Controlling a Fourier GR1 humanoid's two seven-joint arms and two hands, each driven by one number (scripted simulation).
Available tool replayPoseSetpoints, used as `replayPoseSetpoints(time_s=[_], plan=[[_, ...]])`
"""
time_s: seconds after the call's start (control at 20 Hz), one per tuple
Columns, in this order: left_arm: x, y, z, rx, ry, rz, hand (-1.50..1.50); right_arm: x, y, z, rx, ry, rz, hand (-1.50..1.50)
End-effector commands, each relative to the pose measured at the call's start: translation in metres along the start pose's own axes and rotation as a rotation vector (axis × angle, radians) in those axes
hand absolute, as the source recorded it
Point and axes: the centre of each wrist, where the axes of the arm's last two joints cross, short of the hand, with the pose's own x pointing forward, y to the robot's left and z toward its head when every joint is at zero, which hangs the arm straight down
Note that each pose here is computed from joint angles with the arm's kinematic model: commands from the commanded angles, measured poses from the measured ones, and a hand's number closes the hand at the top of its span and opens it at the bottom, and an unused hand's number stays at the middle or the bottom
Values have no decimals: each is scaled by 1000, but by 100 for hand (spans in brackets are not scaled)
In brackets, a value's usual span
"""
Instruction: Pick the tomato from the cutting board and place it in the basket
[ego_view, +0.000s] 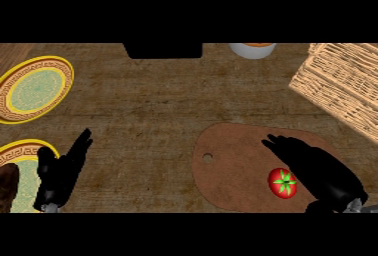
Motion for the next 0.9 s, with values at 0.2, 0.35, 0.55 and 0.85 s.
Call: replayPoseSetpoints(time_s=[0.2,0.35,0.55,0.85], plan=[[-44,0,10,-24,145,21,0,6,13,-11,34,20,16,-150],[-37,5,11,3,148,-5,0,-6,22,-25,0,4,-1,-150],[-46,7,24,1,161,7,0,-7,12,-16,11,-3,-4,-150],[-32,3,8,18,155,0,0,0,38,-21,-13,-53,81,150]])
